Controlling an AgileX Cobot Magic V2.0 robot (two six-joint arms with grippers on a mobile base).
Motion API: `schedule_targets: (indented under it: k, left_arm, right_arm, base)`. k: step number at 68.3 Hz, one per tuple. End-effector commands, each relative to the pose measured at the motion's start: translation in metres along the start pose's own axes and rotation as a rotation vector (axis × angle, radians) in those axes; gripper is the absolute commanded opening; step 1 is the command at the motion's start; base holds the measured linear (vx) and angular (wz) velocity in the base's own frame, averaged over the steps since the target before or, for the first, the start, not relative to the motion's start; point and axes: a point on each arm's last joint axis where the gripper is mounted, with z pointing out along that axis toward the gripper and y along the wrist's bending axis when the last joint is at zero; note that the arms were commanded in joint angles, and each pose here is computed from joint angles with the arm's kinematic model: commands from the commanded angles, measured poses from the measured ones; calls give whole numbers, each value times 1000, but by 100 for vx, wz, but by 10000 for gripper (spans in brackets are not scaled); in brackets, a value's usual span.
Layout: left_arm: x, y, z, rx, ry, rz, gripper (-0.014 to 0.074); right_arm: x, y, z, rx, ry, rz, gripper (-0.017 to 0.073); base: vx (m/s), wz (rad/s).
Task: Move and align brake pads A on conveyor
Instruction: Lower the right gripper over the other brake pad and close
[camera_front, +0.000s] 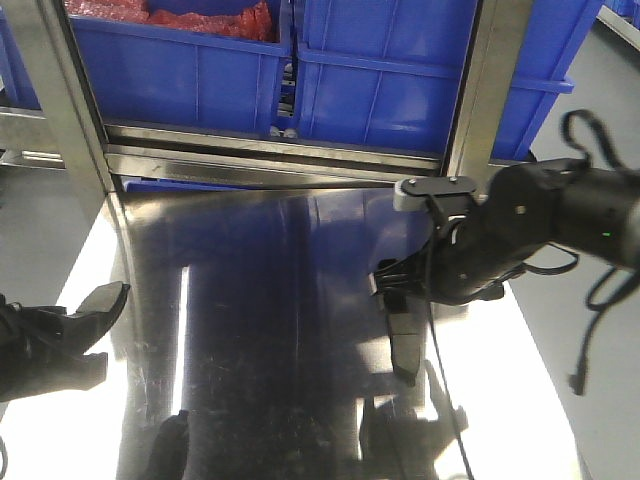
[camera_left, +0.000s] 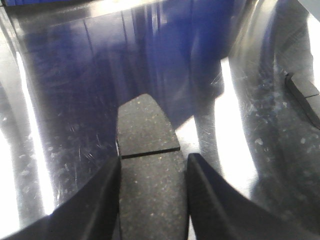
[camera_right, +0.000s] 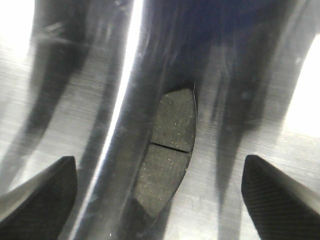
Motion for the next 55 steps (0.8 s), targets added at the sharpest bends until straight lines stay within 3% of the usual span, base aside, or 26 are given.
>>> schedule_targets:
  k: [1,27,55]
  left_arm:
    - [-14,-4,-7,35,-107,6,139]
    - [-14,-4,-7,35,-107,6,139]
    - [-14,-4,-7,35,-107,6,139]
  right_arm:
    - [-15,4,-6,18,-42,0,627]
    - [-9,2,39,40,78,-2,611]
    - [-9,1,44,41,77,-3,540]
  base:
    - [0,0]
    - [0,0]
    - [0,0]
